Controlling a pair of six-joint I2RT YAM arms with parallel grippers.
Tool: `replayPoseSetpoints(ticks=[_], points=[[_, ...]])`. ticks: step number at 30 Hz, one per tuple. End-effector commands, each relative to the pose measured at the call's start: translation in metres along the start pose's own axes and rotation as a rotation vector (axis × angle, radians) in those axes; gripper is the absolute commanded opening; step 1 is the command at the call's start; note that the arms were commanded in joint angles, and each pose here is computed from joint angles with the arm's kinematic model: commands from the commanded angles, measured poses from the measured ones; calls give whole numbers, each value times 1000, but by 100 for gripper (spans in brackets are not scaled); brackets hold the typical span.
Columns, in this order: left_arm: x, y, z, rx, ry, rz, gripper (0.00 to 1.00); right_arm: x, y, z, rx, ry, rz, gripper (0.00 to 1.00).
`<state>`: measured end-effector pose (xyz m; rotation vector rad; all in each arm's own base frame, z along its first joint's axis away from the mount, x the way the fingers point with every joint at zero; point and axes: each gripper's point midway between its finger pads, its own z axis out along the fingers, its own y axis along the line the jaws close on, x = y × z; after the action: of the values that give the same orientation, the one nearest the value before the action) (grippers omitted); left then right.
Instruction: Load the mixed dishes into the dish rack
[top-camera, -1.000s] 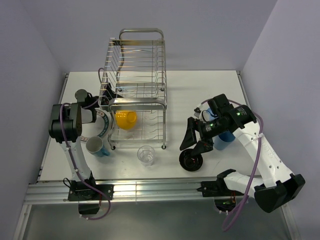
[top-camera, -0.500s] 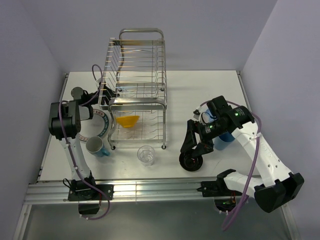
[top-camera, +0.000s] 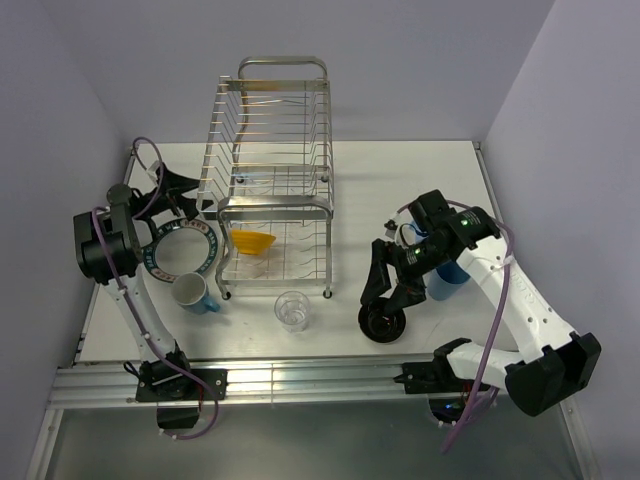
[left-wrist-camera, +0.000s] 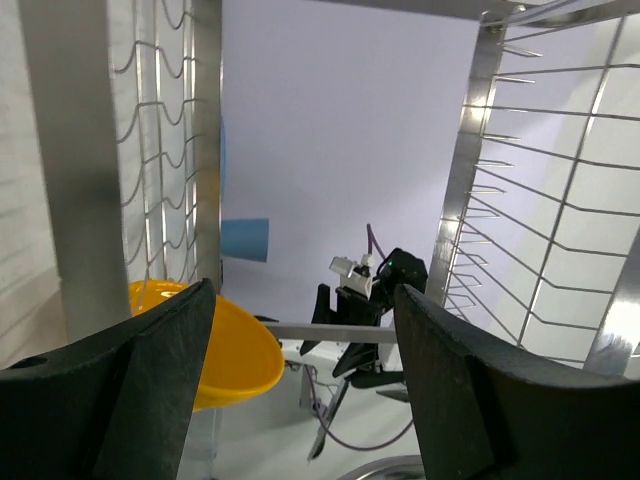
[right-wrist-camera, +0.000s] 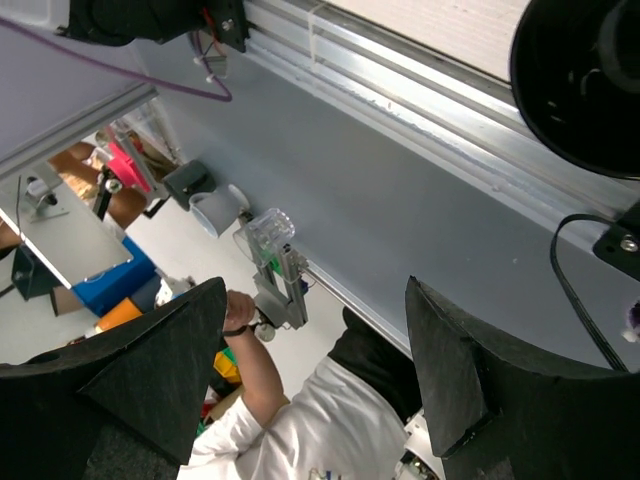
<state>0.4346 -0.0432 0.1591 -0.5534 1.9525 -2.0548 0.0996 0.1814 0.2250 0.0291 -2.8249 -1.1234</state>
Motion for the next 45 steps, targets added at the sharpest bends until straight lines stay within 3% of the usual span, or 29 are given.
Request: replayPoseSetpoints(ticks=[1,5,6,7,8,9,10,11,12,13,14,15,21,27,37,45], points=[[30,-65,-2,109,-50,640,77,6,-3,-10,59,7,15,79],[42,-71,-1,79,-67,626,75,-2,2,-11,52,-10,5,79],[48,-80,-1,72,-72,696,71,-3,3,-11,47,-12,2,79],[51,-70,-1,45,-74,600,68,-4,4,-12,43,-15,0,79],[54,-67,-1,29,-81,655,65,-4,6,-12,36,-19,-2,79],[63,-79,-1,20,-88,697,52,-5,6,-12,36,-22,-5,79],[64,-63,-1,-38,-106,538,43,-5,7,-13,34,-29,-10,79],[68,-60,1,-81,-114,513,36,-6,8,-14,29,-32,-14,79],[70,-57,0,-155,-119,723,26,-6,9,-14,27,-36,-16,79],[69,-40,-4,-337,-153,577,15,-6,11,-16,23,-45,-23,79],[78,-34,5,-398,-88,701,6,-6,11,-16,21,-49,-25,79],[84,-36,5,-431,-77,704,0,-7,13,-17,15,-55,-31,79],[115,-31,-24,-428,-161,587,0,-7,18,-19,-15,-83,-50,79],[138,-18,-23,-384,-147,433,0,-2,15,-17,-28,-97,-50,79],[166,10,-16,-406,-129,351,0,-1,12,-15,-41,-146,-38,79],[154,14,-4,-420,-132,347,0,-1,11,-13,-47,-165,-28,79]])
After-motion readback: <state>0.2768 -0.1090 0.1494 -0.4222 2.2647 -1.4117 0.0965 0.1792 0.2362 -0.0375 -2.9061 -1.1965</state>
